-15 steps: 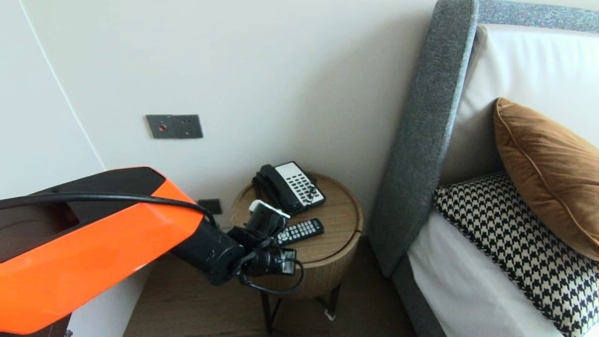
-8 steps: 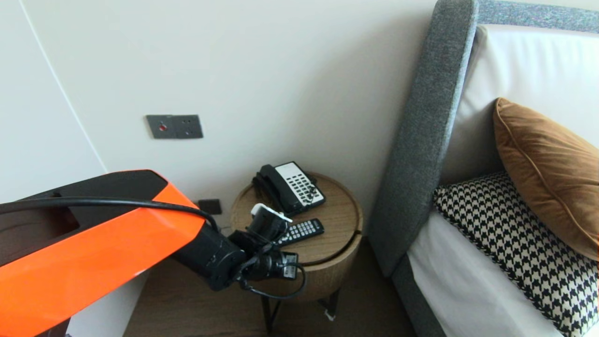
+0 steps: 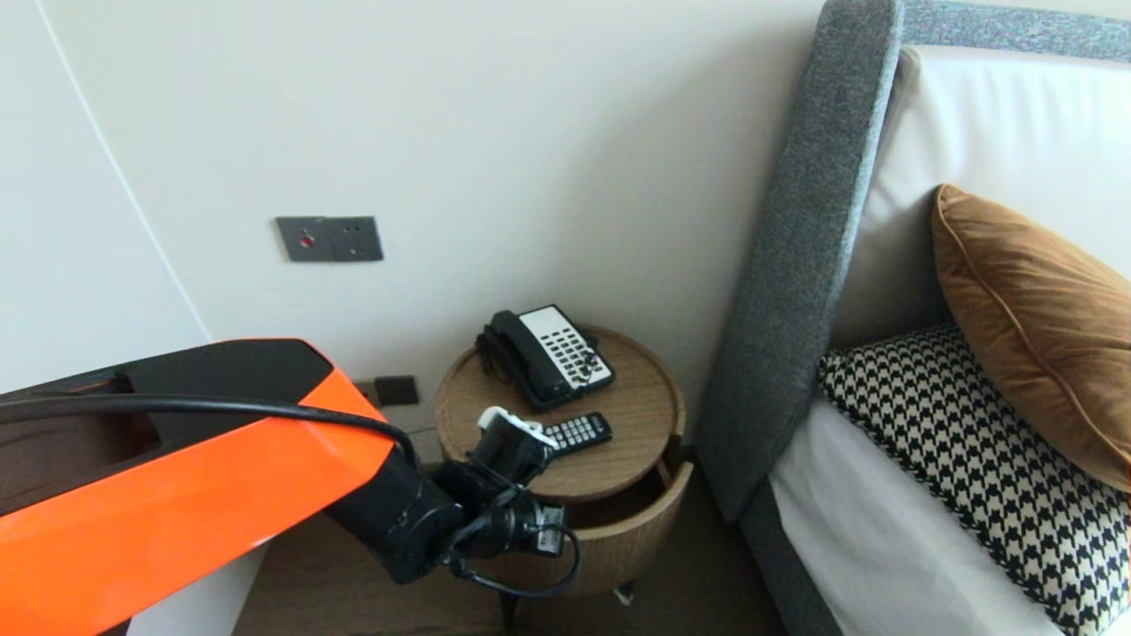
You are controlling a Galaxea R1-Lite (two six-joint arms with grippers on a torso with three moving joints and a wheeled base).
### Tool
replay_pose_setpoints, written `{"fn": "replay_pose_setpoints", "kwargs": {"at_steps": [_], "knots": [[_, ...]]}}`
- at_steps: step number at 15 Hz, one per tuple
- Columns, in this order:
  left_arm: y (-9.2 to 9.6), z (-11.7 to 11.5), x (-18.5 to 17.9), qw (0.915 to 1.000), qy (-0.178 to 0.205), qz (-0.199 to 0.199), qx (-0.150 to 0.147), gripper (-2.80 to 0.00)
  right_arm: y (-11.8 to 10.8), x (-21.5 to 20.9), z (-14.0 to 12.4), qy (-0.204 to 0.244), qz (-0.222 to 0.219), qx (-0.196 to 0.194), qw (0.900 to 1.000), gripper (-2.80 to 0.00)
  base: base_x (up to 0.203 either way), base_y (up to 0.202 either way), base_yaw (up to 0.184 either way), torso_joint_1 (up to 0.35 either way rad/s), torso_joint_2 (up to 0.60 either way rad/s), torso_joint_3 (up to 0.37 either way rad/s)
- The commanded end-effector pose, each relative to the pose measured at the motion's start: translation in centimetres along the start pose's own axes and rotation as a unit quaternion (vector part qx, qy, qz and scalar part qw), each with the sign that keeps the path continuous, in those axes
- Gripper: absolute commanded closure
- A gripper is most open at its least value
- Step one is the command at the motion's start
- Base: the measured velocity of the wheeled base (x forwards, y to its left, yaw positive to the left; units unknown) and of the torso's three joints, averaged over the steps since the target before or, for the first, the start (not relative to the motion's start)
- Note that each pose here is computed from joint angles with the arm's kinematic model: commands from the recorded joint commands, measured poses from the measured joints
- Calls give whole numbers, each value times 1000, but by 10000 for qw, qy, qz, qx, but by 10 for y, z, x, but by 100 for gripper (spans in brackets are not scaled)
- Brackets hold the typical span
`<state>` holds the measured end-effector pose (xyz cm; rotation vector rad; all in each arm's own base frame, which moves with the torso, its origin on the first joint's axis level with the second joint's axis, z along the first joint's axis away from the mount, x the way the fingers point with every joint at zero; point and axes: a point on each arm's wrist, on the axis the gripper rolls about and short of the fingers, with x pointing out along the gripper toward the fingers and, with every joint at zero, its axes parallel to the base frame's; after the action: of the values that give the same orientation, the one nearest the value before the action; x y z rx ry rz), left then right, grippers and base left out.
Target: Open the nightstand drawer
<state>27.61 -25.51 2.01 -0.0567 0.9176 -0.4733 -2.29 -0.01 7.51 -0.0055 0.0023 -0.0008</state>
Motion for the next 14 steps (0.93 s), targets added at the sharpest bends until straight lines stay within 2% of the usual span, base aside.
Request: {"fn": "replay_pose_setpoints", "kwargs": {"at_steps": [1,7,14], "knots": [[-5,-8,-4,9999,66,-49,72,0,0,0,0,-4,4,-3,10000,0,0,0,0,0,0,0],[-9,-34,-9,9994,262,-123,194,0,0,0,0,-4,4,-3,10000,0,0,0,0,0,0,0],[-28,-65,-16,9966,515,-340,544,0,0,0,0,-3,-2,-3,10000,0,0,0,0,0,0,0]]}}
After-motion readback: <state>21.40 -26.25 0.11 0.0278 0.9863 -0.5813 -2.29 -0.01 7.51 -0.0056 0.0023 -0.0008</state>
